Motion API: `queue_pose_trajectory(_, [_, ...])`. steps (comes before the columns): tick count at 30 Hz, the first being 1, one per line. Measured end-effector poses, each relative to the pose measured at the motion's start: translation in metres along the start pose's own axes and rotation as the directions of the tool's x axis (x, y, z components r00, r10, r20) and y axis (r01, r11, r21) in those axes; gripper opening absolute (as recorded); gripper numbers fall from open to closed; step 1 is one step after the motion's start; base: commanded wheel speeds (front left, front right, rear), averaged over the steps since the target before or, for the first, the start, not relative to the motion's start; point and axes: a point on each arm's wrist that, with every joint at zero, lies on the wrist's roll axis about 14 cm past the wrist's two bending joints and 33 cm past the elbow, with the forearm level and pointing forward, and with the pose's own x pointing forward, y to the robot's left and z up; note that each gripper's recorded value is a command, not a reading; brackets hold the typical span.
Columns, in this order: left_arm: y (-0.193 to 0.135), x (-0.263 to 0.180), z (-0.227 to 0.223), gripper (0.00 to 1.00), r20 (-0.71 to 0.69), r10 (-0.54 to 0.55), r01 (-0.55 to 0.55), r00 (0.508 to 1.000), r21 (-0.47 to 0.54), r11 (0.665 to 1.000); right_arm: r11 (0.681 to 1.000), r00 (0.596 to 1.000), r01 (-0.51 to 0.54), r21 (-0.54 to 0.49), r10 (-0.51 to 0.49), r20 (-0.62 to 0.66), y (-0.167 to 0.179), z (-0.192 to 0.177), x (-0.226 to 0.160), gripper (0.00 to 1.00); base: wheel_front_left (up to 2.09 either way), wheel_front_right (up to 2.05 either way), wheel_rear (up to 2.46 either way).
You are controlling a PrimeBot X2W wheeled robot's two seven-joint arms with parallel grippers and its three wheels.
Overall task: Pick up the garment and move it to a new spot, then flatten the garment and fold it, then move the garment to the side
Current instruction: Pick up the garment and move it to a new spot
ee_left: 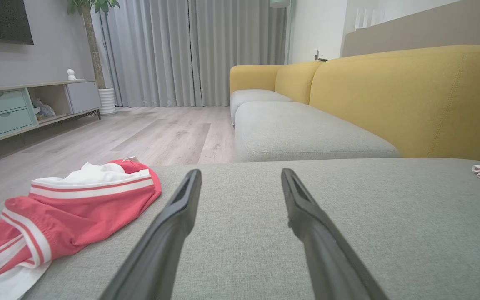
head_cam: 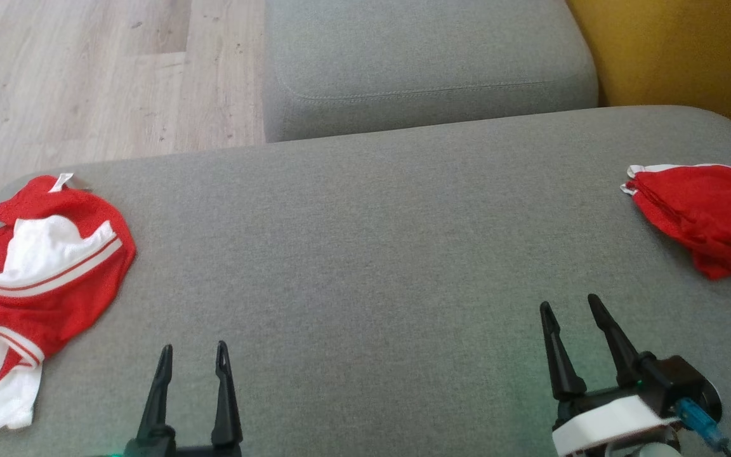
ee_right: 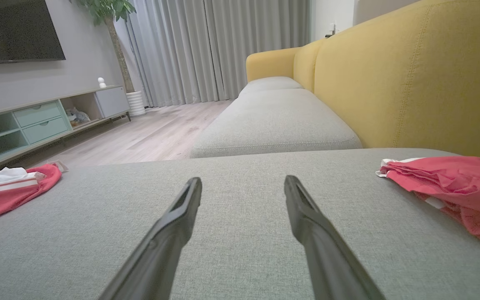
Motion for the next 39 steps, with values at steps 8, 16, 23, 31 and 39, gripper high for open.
queue_pose_trajectory(8, [0.011, -0.006, -0.001, 1.0, -0.004, 0.04, -0.04, 0.999, -0.004, 0.999, 1.0, 1.0, -0.014, -0.007, 0.014, -0.007, 0.003, -0.002, 0.007, 1.0, 0.0, 0.0, 0.0])
queue_pose_trajectory(16, [0.044, -0.026, -0.003, 1.0, -0.012, 0.166, -0.167, 0.986, -0.006, 0.986, 0.99, 0.989, -0.143, -0.007, 0.142, -0.047, 0.04, -0.013, 0.026, 1.0, 0.0, 0.0, 0.0])
queue_pose_trajectory(23, [0.084, -0.055, -0.003, 1.0, -0.016, 0.332, -0.332, 0.943, -0.01, 0.943, 0.954, 0.951, -0.299, -0.005, 0.298, -0.078, 0.088, -0.023, 0.047, 1.0, 0.0, 0.0, 0.0])
queue_pose_trajectory(31, [0.116, -0.086, 0.001, 1.0, -0.01, 0.473, -0.473, 0.881, -0.003, 0.881, 0.899, 0.893, -0.437, 0.017, 0.436, -0.113, 0.135, -0.037, 0.059, 1.0, 0.0, 0.0, 0.0])
queue_pose_trajectory(39, [0.138, -0.084, 0.012, 1.0, 0.015, 0.539, -0.54, 0.842, 0.032, 0.841, 0.883, 0.872, -0.469, 0.008, 0.465, -0.156, 0.134, -0.054, 0.071, 1.0, 0.0, 0.0, 0.0])
